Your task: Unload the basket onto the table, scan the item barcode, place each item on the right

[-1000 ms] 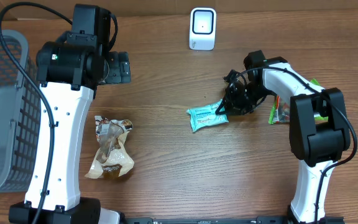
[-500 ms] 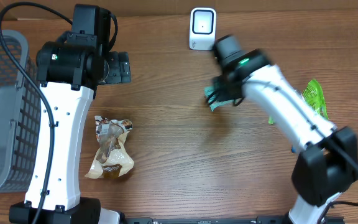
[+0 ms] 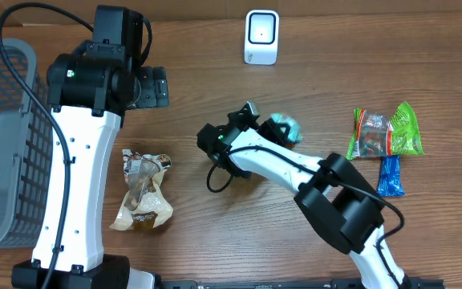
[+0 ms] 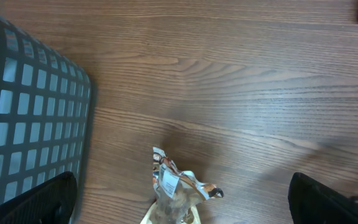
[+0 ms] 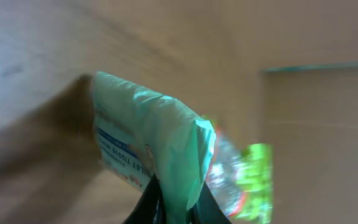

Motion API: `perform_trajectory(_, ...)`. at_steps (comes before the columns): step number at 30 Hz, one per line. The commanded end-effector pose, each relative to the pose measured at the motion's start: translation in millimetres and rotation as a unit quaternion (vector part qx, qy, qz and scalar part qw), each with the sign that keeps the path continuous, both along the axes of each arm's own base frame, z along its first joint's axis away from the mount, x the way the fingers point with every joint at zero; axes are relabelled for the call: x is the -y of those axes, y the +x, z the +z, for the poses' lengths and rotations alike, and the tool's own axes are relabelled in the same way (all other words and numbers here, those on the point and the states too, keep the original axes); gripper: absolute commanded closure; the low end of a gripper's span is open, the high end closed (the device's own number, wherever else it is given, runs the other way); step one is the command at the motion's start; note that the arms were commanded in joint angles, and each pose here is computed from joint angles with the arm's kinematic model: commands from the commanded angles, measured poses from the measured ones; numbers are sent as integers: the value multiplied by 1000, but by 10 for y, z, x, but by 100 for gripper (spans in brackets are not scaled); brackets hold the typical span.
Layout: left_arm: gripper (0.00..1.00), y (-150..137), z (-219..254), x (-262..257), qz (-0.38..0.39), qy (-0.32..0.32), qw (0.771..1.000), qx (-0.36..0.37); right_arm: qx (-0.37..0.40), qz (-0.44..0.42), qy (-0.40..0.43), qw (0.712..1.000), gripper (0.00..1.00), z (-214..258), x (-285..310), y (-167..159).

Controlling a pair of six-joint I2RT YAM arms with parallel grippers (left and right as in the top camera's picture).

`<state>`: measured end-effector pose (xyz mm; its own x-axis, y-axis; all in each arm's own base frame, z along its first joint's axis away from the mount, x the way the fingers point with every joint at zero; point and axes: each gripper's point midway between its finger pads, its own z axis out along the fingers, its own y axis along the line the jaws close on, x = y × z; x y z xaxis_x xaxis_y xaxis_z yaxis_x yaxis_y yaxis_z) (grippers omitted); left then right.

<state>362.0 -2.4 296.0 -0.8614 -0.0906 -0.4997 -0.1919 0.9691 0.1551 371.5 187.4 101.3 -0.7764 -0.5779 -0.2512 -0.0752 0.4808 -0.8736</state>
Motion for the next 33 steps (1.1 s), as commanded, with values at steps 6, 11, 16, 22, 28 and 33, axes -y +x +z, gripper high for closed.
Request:
perform_trajectory(6, 0, -23, 128, -38, -2, 7, 1000, 18, -99, -2, 170, 981, 96, -443, -408, -106)
perform_trajectory(11, 0, -23, 128, -38, -2, 7, 1000, 18, -173, 7, 248, 953, 96, -671, -716, -320)
perform_trajectory(16, 0, -23, 128, -38, -2, 7, 1000, 18, -230, 12, 263, 937, 37, -750, -836, -561)
perform_trajectory(22, 0, -23, 128, -38, -2, 7, 1000, 18, -289, 15, 353, 890, 29, -590, -1150, -744)
perform_trajectory(28, 1, -23, 128, -38, -2, 7, 1000, 18, -244, 6, 475, 846, 29, 145, -1195, -460)
perform_trajectory(33, 0, -23, 128, -38, -2, 7, 1000, 18, -197, -47, 562, 802, 20, 595, -703, -73)
